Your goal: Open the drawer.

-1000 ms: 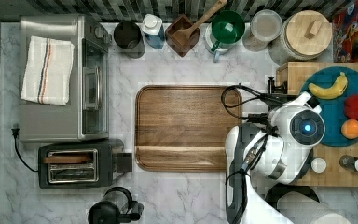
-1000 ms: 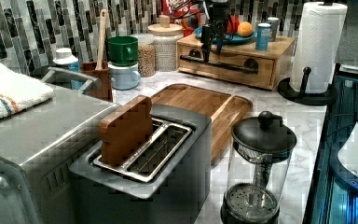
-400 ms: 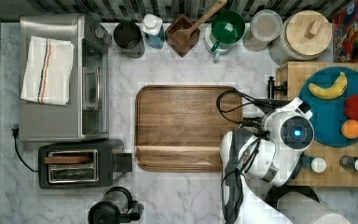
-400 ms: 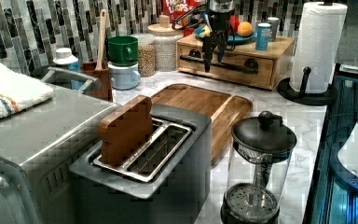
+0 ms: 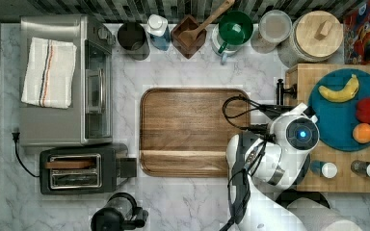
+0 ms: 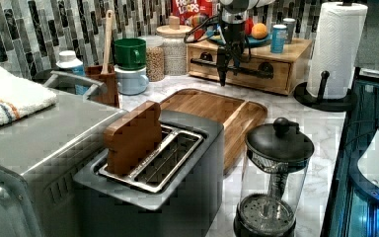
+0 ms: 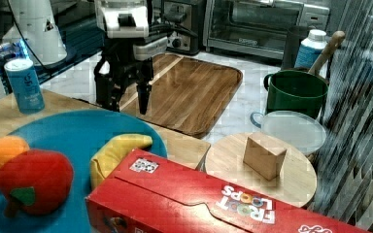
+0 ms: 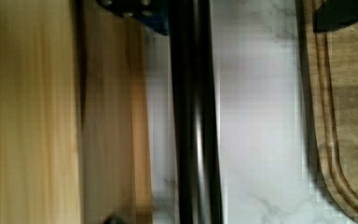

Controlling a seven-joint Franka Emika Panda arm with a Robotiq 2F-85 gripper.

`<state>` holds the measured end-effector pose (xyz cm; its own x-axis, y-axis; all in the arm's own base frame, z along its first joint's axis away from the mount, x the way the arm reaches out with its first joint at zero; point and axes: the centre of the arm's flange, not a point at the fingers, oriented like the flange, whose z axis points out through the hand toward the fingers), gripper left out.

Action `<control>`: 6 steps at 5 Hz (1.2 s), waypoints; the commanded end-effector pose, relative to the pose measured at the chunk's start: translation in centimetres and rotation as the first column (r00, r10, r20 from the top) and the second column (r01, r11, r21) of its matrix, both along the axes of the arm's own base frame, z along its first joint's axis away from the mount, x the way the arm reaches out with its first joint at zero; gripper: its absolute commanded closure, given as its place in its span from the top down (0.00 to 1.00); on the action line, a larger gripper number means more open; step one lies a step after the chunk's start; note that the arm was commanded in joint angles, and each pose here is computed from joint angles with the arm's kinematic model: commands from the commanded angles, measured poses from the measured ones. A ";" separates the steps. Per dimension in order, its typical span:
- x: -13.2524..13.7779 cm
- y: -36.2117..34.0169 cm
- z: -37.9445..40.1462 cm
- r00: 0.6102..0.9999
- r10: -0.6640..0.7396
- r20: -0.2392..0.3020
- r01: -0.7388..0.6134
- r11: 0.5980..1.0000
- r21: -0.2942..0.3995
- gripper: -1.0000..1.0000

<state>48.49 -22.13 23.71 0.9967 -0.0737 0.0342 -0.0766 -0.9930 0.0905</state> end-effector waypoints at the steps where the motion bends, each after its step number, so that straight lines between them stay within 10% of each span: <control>1: 2.9 10.3 1.1 0.995 0.024 0.097 -0.027 0.999 0.029 1.00; 6: -1.8 27.4 0.1 0.988 0.110 0.112 -0.117 0.991 0.058 1.00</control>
